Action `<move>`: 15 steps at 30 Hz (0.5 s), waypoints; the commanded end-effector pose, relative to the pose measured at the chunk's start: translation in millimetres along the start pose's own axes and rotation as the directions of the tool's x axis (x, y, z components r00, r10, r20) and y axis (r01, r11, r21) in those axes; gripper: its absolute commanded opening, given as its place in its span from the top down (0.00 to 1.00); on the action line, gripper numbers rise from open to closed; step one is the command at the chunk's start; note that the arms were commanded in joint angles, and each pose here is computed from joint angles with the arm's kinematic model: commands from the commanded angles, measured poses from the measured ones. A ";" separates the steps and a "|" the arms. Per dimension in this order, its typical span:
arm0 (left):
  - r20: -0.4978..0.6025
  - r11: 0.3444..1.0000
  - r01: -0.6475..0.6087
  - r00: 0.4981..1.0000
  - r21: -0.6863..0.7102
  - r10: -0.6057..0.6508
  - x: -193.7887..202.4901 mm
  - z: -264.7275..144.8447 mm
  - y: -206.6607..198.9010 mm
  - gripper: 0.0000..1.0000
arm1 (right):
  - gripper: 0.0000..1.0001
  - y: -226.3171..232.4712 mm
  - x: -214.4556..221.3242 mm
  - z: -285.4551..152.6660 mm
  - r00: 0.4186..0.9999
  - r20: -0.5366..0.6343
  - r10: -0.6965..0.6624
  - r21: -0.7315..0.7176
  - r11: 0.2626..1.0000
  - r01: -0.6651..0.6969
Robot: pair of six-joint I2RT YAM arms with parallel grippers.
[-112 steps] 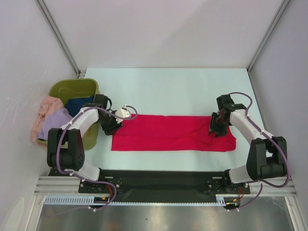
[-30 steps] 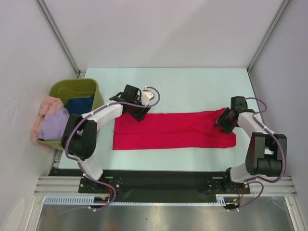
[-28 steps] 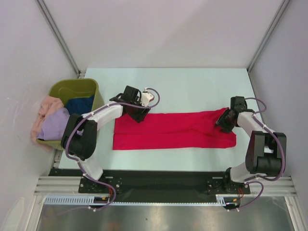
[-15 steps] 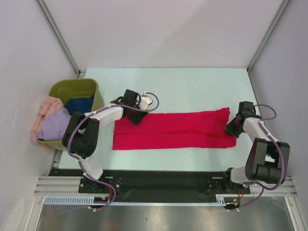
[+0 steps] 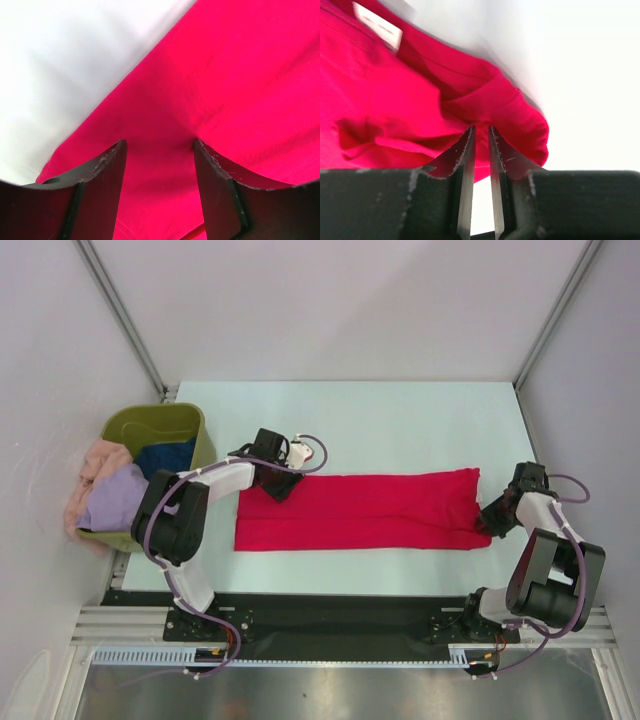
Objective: Fold and stack the t-shirts
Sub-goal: Fold the tshirt
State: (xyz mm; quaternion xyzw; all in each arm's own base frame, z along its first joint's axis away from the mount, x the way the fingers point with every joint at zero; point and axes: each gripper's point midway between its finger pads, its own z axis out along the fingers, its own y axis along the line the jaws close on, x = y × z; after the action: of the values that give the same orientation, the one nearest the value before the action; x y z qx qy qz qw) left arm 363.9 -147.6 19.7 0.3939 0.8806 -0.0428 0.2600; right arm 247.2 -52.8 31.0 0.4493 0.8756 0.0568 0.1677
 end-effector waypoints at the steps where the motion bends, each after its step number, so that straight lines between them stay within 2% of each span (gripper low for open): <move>1: -0.029 0.999 -0.014 1.000 -0.045 0.013 13.3 -0.9 13.5 0.39 | 0.78 8.0 -24.0 -18.8 0.998 0.061 -0.009 -0.026 1.000 0.010; 5: -0.023 0.999 -0.012 1.000 -0.041 0.011 12.7 -2.4 13.4 0.39 | 0.73 22.4 -40.0 -38.5 0.988 0.144 -0.047 -0.092 0.994 0.061; 7: -0.019 0.999 -0.012 1.000 -0.038 0.011 11.7 -2.4 13.0 0.38 | 0.66 56.2 -35.1 -45.6 0.970 0.168 -0.176 -0.211 0.955 0.210; 8: -0.017 0.999 -0.010 1.000 -0.036 0.010 10.3 -2.4 13.0 0.38 | 0.60 65.2 -28.9 -43.4 0.961 0.155 -0.229 -0.235 0.936 0.261; 10: -0.019 0.999 -0.009 1.000 -0.034 0.008 9.9 -1.9 13.2 0.38 | 0.58 78.9 -13.4 -41.7 0.929 0.107 -0.355 -0.222 0.902 0.370; 15: -0.010 0.999 -0.009 1.000 -0.032 0.009 4.3 -8.3 13.9 0.38 | 0.59 75.4 7.6 -15.1 0.905 -0.025 -0.425 -0.179 0.892 0.414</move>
State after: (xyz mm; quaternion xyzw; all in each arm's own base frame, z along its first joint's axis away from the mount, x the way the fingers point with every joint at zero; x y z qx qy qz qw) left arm 363.9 -147.5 19.5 0.3923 0.8806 -0.0481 0.2615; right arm 302.9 -5.0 73.5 0.2587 0.9348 0.1082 0.2181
